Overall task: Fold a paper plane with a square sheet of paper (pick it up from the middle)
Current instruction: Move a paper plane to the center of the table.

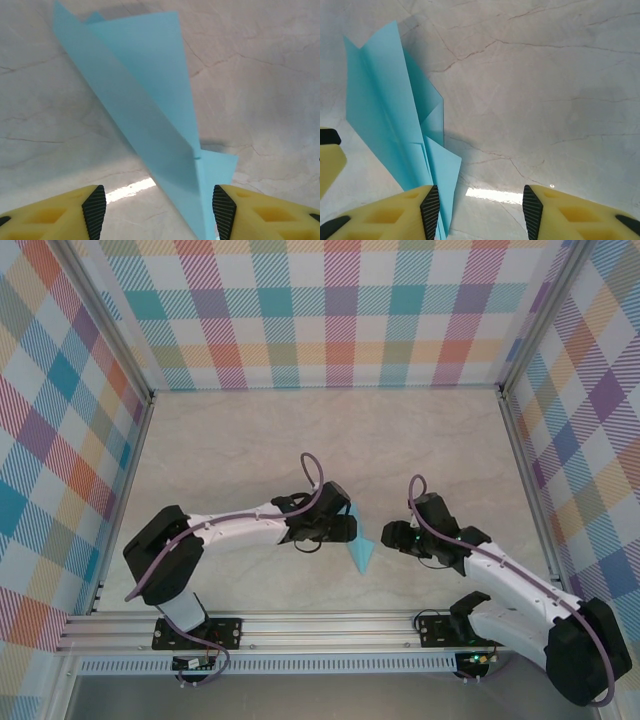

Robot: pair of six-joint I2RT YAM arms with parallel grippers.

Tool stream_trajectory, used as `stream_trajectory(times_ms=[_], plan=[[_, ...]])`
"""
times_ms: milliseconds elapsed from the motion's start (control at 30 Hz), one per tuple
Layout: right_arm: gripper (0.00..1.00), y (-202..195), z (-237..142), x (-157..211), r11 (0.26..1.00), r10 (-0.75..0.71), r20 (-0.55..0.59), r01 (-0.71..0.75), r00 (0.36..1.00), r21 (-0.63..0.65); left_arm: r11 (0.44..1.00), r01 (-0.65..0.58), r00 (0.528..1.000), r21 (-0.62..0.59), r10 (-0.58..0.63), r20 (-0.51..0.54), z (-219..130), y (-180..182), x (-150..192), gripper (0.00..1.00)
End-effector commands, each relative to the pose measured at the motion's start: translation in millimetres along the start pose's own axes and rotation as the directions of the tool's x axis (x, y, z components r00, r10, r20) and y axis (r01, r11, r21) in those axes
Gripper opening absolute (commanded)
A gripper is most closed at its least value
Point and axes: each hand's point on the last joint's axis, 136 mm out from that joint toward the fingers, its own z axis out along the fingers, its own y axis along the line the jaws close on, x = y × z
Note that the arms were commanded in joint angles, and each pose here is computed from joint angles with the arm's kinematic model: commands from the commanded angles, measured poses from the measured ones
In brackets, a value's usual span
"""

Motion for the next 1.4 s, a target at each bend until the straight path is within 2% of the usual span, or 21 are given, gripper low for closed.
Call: stream_trajectory(times_ms=[0,133,267,333,400,500,600,700,800,900,1033,1300,1367], plan=[[0.54,0,0,7,1.0,0.002,-0.024,-0.003,1.0,-0.016,1.0,0.004,1.0,-0.025,-0.004,-0.015,7,-4,3,0.63],[0.63,6,4,10,0.999,-0.013,-0.05,0.01,0.999,-0.051,0.998,0.018,1.0,-0.052,-0.019,-0.011,15,-3,-1,0.71],[0.72,9,8,14,0.997,-0.018,-0.076,0.013,0.997,-0.072,0.997,0.02,0.999,-0.07,-0.022,-0.025,23,-5,-2,0.72],[0.73,10,10,15,0.997,-0.02,-0.086,0.013,0.996,-0.08,0.997,0.022,0.999,-0.08,-0.024,-0.029,26,-4,-3,0.71],[0.73,12,12,16,0.996,-0.022,-0.097,0.013,0.995,-0.089,0.996,0.025,0.999,-0.087,-0.028,-0.026,26,-3,-4,0.66],[0.74,16,13,16,0.995,-0.023,-0.11,0.012,0.994,-0.1,0.997,0.034,0.999,-0.074,-0.035,-0.018,23,-2,-5,0.48],[0.75,22,15,15,0.993,-0.025,-0.134,0.01,0.991,-0.115,0.997,0.05,0.999,-0.057,-0.049,0.009,17,2,-7,0.38],[0.75,28,17,13,0.992,-0.026,-0.154,0.007,0.988,-0.125,0.998,0.059,0.998,-0.037,-0.058,0.023,10,6,-7,0.2],[0.75,34,22,12,0.99,-0.027,-0.172,0.002,0.985,-0.14,0.998,0.064,0.997,-0.002,-0.064,0.051,8,5,-11,0.1],[0.76,41,28,12,0.989,-0.035,-0.197,0.006,0.98,-0.148,0.998,0.065,0.997,0.011,-0.065,0.048,9,10,-10,0.04],[0.73,53,36,11,0.984,-0.054,-0.22,0.015,0.974,-0.175,0.997,0.067,0.997,0.027,-0.068,0.047,8,13,-9,0.02],[0.7,67,51,10,0.981,-0.056,-0.258,0.005,0.965,-0.193,0.997,0.079,0.996,0.02,-0.08,0.04,9,20,-6,0.02],[0.7,61,55,10,0.989,-0.042,-0.259,0.003,0.965,-0.149,0.997,0.08,0.996,0.02,-0.081,0.041,8,21,-6,0.02]])
